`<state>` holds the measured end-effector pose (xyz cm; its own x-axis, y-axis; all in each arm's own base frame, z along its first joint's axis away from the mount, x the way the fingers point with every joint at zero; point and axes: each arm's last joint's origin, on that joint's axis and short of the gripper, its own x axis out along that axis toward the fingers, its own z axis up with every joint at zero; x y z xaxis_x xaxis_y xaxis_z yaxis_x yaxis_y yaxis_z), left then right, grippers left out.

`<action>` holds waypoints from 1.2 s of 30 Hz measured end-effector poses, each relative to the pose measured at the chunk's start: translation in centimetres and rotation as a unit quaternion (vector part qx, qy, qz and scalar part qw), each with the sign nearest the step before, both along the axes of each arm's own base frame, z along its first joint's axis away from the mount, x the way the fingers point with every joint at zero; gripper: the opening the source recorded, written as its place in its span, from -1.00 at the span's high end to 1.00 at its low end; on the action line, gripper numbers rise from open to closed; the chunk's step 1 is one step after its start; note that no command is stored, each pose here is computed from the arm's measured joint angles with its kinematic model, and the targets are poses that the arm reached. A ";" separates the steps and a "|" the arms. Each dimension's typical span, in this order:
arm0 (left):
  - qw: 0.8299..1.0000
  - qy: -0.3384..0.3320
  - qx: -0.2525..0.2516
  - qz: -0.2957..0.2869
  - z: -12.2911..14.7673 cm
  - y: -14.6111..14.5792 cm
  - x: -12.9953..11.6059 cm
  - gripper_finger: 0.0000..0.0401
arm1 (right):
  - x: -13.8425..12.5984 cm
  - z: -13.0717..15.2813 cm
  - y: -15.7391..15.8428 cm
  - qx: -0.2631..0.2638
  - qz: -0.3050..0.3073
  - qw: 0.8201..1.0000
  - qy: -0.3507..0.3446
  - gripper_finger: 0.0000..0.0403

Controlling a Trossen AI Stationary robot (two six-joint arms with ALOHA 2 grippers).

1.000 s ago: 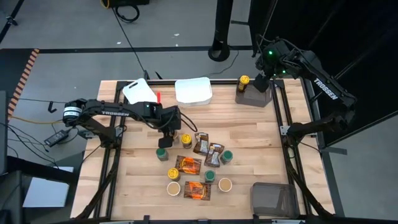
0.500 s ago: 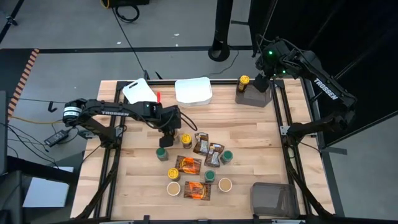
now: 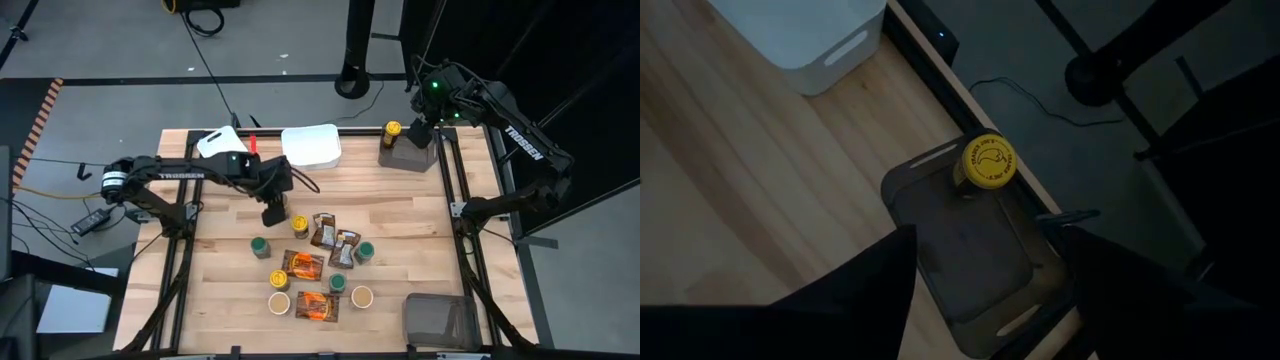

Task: Sort spices by type
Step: Put the top gold seasoning bottle into the left white bin

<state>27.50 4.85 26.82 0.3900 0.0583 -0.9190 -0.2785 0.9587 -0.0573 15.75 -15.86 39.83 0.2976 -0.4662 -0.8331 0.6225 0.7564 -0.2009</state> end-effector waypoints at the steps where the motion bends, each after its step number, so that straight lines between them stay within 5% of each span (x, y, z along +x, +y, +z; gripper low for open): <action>1: 1.000 0.007 0.007 0.008 0.3 0.3 -0.2 -0.37 | 0.0 0.0 0.0 0.000 0.000 1.000 0.000 -0.25; 7: 0.997 0.006 0.025 0.074 2.6 2.3 -1.7 -0.37 | 0.0 0.0 0.0 0.000 0.000 1.000 0.000 -0.24; 15: 0.977 -0.017 0.070 0.199 5.7 5.5 -6.8 -0.38 | 0.0 0.0 0.0 0.000 0.001 1.000 0.001 -0.24; 24: 0.923 0.000 0.113 0.368 6.5 10.3 -11.7 -0.38 | 0.1 0.1 -0.1 -0.005 0.002 1.000 -0.003 -0.24; 36: 0.849 0.029 0.098 0.518 4.5 16.5 -15.0 -0.38 | 0.2 0.2 -0.2 -0.012 0.002 1.000 -0.010 -0.23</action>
<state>12.53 21.37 31.29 -0.0105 0.4966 -0.8679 -0.9753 0.1866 0.1186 15.93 -16.03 39.99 0.3161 -0.4841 -0.8159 0.6238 0.7540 -0.2057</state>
